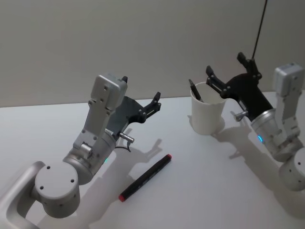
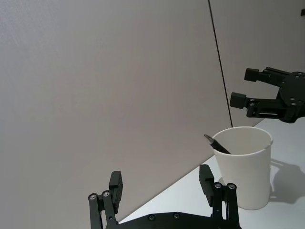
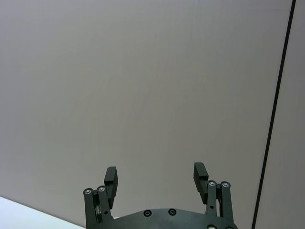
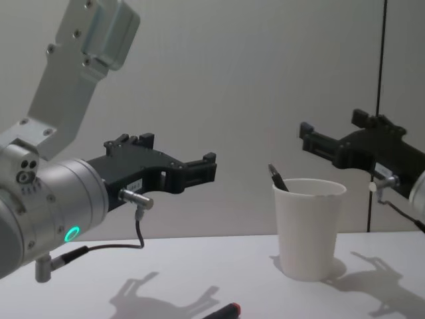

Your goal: Place the pen into the pen holder.

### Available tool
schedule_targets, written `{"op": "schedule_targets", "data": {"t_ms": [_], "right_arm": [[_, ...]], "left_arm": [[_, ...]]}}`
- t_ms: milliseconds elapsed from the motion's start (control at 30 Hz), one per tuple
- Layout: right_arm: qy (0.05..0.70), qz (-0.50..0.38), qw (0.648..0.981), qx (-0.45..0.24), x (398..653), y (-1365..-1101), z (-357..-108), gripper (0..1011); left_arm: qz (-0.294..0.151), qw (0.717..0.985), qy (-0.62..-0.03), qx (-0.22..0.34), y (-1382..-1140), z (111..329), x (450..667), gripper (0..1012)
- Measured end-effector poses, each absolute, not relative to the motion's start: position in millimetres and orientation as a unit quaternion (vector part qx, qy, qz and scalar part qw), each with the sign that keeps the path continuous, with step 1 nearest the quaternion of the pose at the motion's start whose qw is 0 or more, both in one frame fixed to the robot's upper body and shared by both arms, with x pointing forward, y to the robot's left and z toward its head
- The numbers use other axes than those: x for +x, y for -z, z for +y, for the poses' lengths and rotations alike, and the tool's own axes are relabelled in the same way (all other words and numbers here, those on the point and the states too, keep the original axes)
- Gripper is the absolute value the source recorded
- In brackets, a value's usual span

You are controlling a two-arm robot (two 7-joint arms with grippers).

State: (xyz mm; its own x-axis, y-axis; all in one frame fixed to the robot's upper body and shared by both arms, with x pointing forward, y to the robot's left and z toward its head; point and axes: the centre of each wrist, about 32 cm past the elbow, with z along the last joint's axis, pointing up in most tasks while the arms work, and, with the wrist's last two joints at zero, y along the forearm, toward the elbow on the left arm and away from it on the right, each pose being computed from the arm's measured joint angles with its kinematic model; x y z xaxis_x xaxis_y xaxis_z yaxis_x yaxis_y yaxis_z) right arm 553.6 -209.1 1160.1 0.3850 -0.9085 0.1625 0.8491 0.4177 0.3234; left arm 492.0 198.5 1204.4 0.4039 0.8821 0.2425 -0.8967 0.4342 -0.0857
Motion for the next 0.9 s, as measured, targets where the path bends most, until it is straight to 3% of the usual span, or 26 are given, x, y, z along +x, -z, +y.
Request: {"op": "schedule_targets", "data": {"t_ms": [300,900], "right_arm": [[0.535,-0.154,0.826,0.091,549.6,-1160.6,-210.9,1001],[0.562,-0.103,0.818,0.062,506.9,-1167.7,-227.8,1001]], "left_arm": [[-0.126,0.837,-0.531,0.029,-1204.4,198.4,492.0,1001],[-0.126,0.837,-0.531,0.029,-1204.4,198.4,492.0,1001]]}}
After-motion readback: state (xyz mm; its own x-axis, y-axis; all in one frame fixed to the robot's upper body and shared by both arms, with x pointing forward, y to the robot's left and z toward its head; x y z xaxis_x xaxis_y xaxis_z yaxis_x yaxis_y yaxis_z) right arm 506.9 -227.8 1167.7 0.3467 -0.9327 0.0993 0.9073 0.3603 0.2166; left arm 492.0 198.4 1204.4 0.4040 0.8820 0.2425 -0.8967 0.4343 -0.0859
